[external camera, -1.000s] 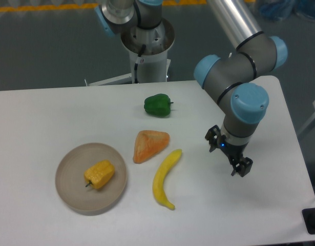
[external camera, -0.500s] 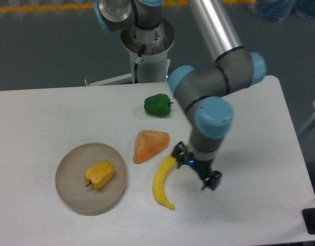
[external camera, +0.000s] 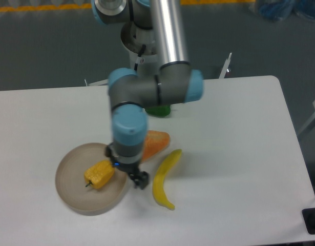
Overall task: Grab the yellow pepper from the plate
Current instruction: 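Lower the gripper onto the yellow pepper and close on it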
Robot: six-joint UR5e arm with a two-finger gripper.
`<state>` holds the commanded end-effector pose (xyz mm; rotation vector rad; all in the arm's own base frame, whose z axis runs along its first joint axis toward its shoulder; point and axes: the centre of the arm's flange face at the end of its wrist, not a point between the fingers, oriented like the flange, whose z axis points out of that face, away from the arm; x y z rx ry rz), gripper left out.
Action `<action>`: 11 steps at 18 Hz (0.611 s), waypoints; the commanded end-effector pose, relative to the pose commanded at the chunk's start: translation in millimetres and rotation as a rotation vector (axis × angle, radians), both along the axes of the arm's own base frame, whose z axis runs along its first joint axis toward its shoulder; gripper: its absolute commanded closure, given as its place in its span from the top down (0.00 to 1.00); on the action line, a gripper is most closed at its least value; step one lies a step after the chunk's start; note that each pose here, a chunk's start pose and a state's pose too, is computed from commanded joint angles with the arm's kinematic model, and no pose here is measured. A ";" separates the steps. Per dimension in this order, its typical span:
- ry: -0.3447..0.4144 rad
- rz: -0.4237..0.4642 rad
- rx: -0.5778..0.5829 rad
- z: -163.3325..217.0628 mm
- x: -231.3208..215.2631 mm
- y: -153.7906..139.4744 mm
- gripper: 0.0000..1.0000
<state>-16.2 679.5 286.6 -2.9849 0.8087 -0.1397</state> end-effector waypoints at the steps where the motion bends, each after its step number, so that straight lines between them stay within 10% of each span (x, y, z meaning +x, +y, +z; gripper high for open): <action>1: -0.001 0.002 -0.004 -4.0 5.5 -1.0 1.00; 11: 0.002 0.035 -0.015 -40.7 19.9 -2.1 1.00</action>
